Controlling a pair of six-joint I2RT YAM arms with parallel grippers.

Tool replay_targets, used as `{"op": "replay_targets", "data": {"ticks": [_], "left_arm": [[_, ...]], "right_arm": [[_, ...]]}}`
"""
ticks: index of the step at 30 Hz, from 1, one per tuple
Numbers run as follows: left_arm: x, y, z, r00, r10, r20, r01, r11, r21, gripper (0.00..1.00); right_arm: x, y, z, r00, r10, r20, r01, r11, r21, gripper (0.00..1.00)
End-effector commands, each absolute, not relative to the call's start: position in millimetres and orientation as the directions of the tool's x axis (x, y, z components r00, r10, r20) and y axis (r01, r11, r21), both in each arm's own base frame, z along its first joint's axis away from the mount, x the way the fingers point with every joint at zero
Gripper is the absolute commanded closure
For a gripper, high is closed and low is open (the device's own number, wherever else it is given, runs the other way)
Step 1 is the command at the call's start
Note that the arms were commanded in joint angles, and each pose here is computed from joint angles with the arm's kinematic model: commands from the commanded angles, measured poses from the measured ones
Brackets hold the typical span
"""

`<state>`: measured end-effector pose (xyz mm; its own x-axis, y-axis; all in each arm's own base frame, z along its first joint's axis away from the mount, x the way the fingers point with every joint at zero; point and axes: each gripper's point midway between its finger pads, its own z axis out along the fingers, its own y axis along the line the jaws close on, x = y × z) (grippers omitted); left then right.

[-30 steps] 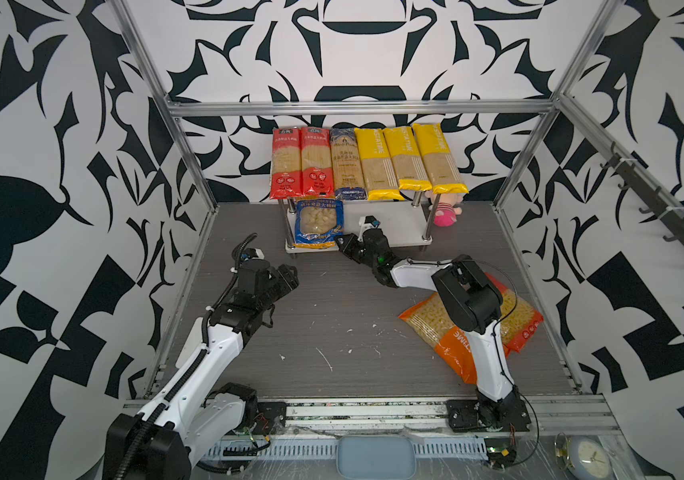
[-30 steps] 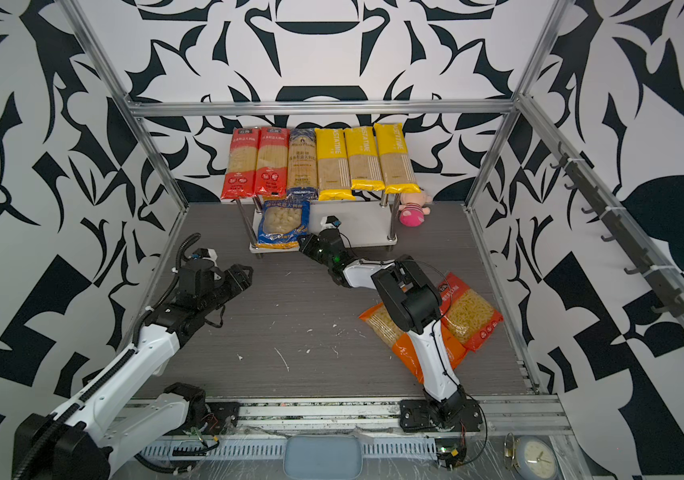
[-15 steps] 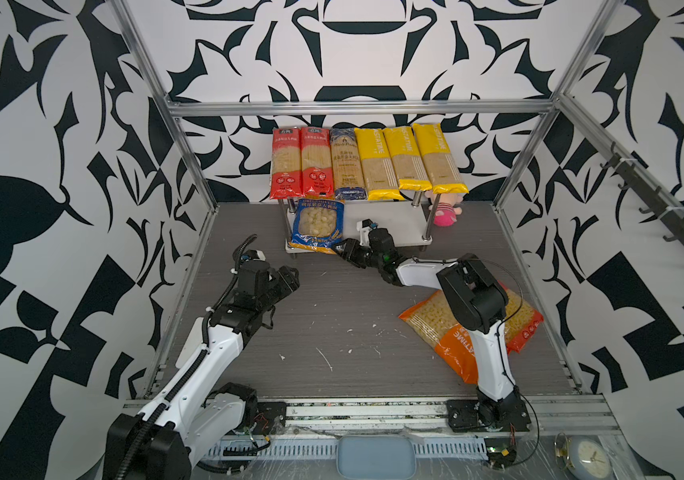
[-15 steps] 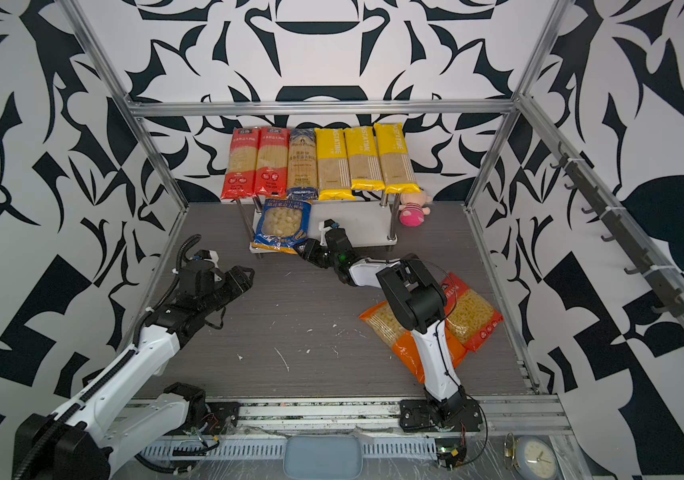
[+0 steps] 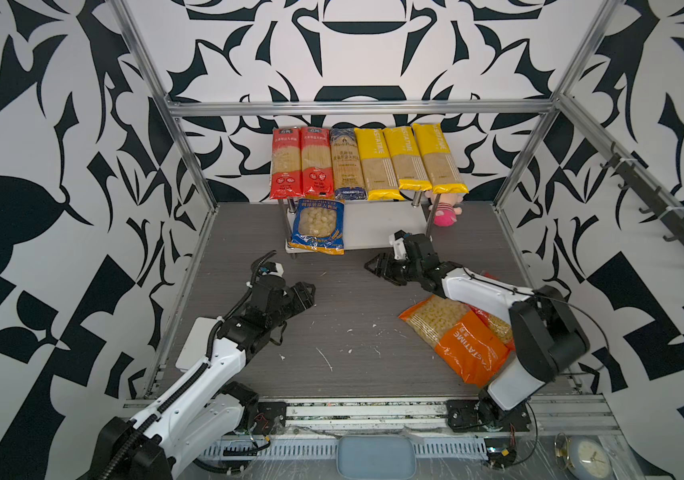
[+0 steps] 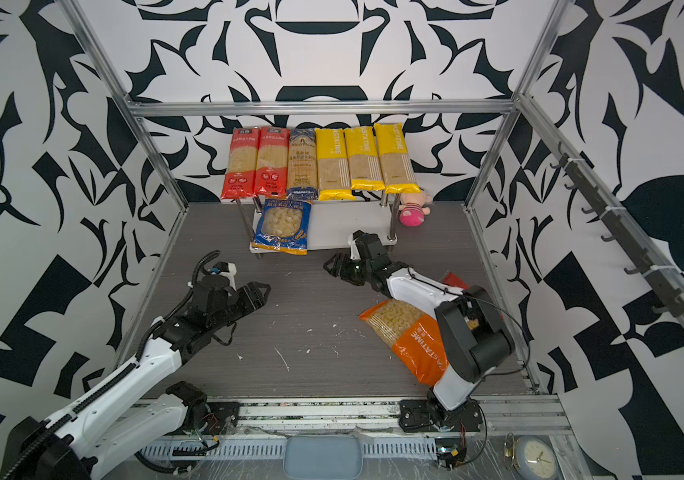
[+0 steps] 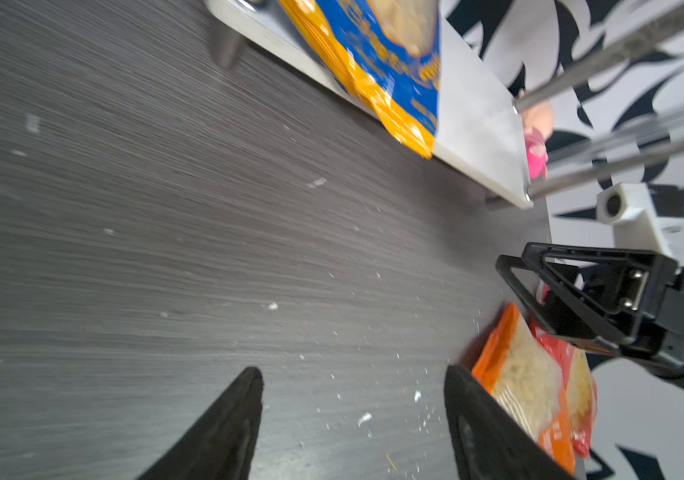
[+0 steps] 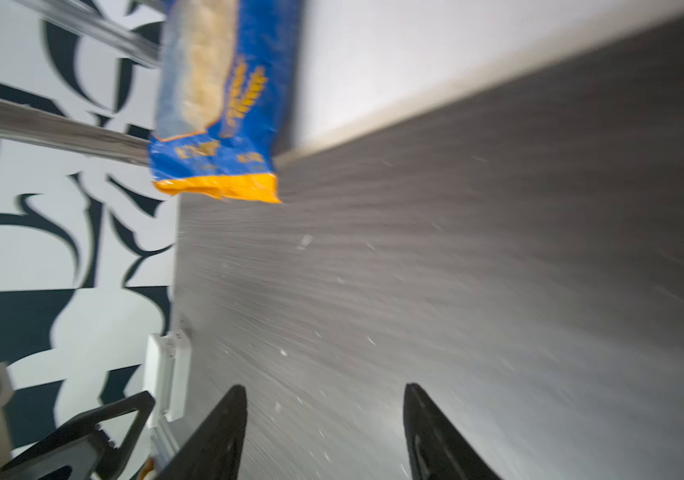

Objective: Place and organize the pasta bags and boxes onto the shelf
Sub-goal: 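Lower both grippers to the orange PASTATIME macaroni bag on the table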

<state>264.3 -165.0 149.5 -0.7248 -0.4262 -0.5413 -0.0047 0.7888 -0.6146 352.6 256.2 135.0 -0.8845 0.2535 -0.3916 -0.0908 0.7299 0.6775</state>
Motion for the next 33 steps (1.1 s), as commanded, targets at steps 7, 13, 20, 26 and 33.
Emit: {"op": "replay_targets", "data": {"ticks": [7, 13, 20, 26, 33], "left_arm": [[251, -233, 140, -0.768, -0.285, -0.573, 0.119, 0.816, -0.565, 0.27], [249, -265, 133, -0.795, -0.236, -0.56, 0.169, 0.799, -0.577, 0.27], [245, -275, 128, -0.806, -0.215, -0.551, 0.187, 0.792, -0.582, 0.27], [244, -273, 128, -0.807, -0.216, -0.55, 0.185, 0.791, -0.583, 0.27], [244, -272, 128, -0.807, -0.222, -0.548, 0.178, 0.792, -0.584, 0.27]], "right_arm": [[249, 123, 122, -0.919, 0.138, -0.368, 0.071, 0.979, 0.192, 0.36], [209, 105, 96, -0.942, 0.21, -0.261, 0.17, 0.971, 0.166, 0.36], [201, 110, 59, -0.95, 0.239, -0.202, 0.2, 0.96, 0.195, 0.37], [217, 138, 47, -0.938, 0.272, -0.213, 0.192, 0.923, 0.334, 0.37], [243, 179, 48, -0.936, 0.258, -0.238, 0.142, 0.899, 0.415, 0.37]]}}
